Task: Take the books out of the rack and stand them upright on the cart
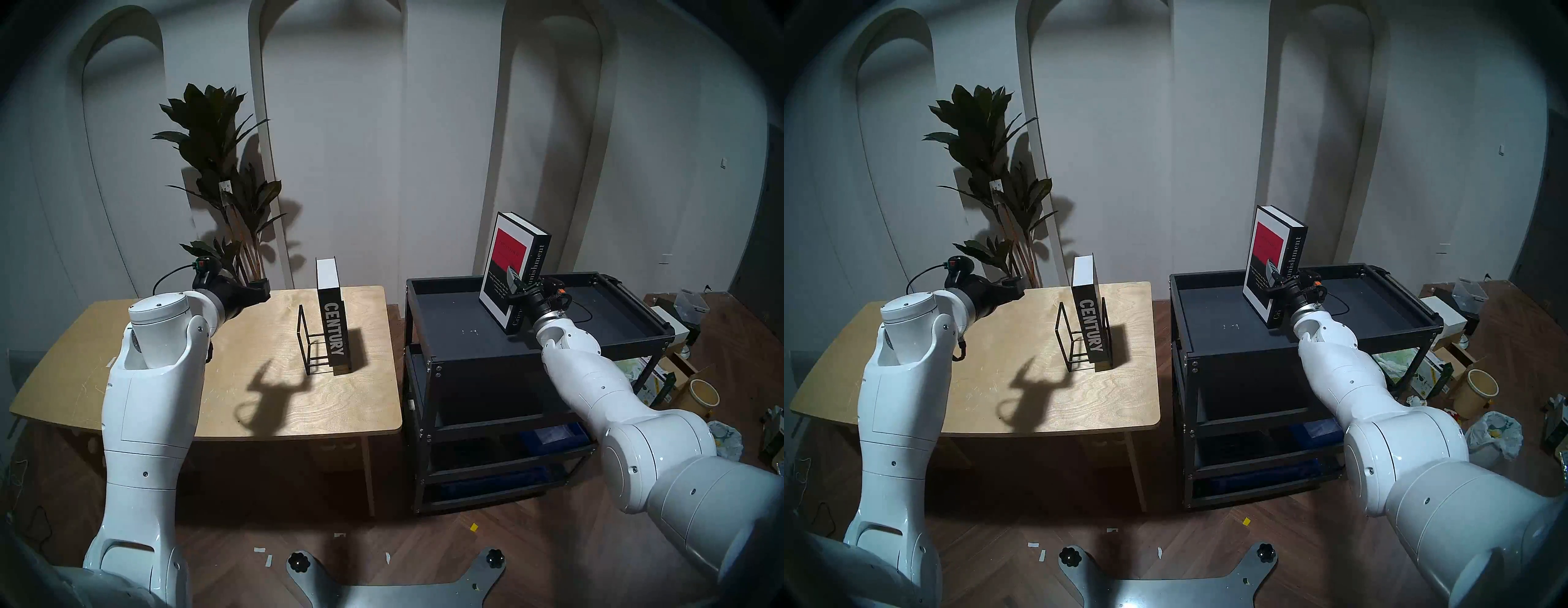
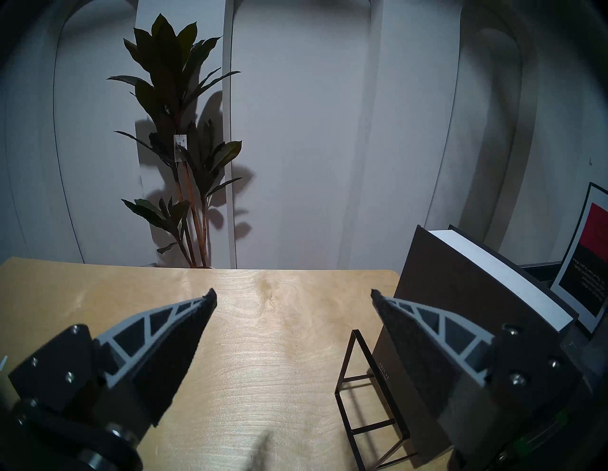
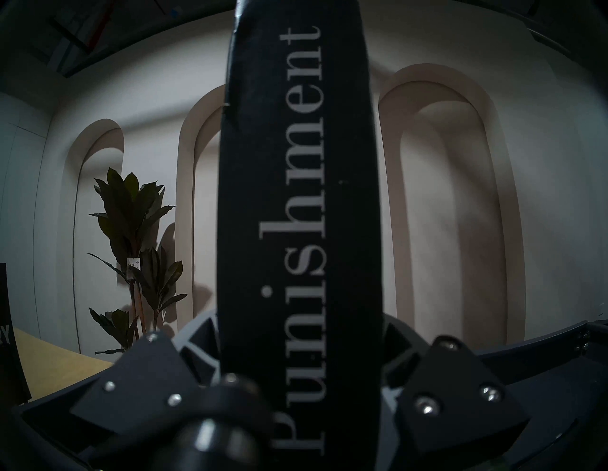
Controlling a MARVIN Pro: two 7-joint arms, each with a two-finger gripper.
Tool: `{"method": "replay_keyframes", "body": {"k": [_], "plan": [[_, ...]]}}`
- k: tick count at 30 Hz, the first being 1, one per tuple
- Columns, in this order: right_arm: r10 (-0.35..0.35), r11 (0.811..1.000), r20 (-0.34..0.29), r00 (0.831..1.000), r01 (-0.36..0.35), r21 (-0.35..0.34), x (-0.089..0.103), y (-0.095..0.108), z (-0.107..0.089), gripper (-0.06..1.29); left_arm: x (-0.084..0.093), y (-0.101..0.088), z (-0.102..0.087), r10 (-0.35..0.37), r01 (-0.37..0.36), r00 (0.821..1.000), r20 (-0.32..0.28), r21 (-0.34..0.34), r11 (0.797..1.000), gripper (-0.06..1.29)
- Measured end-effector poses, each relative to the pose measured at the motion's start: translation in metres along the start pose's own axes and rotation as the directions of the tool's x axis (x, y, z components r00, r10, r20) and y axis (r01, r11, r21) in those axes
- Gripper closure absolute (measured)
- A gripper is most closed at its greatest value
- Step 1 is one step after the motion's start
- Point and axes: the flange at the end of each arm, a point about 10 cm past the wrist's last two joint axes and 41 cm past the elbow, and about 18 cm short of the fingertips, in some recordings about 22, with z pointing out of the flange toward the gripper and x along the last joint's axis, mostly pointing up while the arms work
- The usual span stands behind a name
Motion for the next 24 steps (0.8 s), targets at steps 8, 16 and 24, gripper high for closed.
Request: {"method": "replay_keyframes", "body": {"k": [8,16,24], "plan": [[-0.001,1.0,-0.023,1.0,0.0,-0.022,-0.003,-0.002,0.0,0.7,-0.008,-0.003,-0.002,-0.004,0.004,1.0,0.013,-0.002,1.0,-0.01],[0.036,0.998,-0.04,0.999,-0.038,-0.059,0.0,-0.002,0.001,0.7,-0.01,-0.003,-0.004,0.002,-0.002,1.0,0.018,-0.004,1.0,-0.01],[0.05,0.994,-0.036,0.998,-0.053,-0.094,0.017,0.003,0.012,0.7,-0.012,-0.002,-0.006,0.007,-0.007,1.0,0.025,-0.009,1.0,-0.01]]}}
